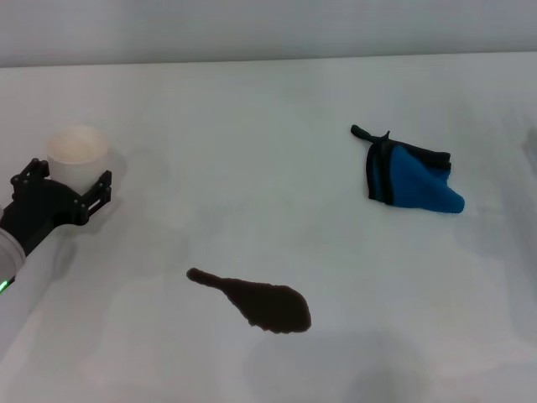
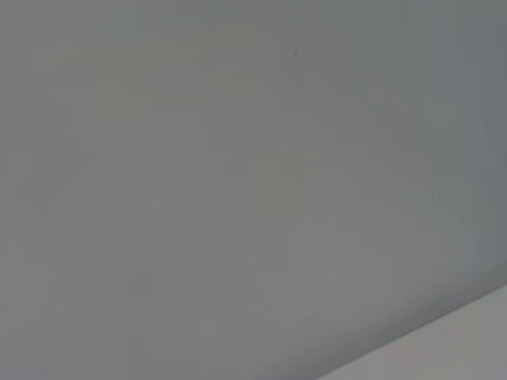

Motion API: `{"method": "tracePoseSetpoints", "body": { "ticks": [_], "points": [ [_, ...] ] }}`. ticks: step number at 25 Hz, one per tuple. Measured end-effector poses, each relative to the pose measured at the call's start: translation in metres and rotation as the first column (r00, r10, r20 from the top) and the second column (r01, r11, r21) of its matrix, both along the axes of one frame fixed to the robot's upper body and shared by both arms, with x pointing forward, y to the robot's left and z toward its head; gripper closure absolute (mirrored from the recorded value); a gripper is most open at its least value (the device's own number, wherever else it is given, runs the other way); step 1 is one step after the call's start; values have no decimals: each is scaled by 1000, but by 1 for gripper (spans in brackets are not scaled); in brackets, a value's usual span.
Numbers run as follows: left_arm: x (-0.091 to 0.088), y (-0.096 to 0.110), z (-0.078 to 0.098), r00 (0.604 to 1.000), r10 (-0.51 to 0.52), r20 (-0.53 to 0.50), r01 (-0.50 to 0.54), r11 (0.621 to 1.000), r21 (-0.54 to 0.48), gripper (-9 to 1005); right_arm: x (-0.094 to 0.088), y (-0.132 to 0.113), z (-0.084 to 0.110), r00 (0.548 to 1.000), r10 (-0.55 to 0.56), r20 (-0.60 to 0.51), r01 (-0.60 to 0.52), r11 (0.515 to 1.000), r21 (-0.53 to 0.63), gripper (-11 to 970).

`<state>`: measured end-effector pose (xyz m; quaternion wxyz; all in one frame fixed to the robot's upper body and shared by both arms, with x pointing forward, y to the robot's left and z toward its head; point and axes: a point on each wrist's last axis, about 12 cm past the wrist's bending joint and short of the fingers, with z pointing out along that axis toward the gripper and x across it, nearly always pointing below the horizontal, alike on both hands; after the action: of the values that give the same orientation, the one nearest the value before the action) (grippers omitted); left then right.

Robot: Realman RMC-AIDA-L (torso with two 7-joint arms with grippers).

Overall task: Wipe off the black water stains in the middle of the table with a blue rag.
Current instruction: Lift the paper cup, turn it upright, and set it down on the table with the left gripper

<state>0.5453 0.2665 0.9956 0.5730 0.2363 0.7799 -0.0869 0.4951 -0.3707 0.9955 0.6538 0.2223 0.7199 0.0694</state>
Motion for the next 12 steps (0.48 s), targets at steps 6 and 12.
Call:
{"method": "tracePoseSetpoints", "body": {
  "ticks": [6, 12],
  "points": [
    [-3, -1, -2, 1000, -10, 8, 10, 1000, 15, 193, 0, 0, 0, 1000, -1, -1, 1, 1000, 0, 88],
    [-5, -1, -3, 1000, -14, 7, 14, 1000, 14, 119, 0, 0, 0, 1000, -1, 0, 1, 1000, 0, 89]
  ]
}}
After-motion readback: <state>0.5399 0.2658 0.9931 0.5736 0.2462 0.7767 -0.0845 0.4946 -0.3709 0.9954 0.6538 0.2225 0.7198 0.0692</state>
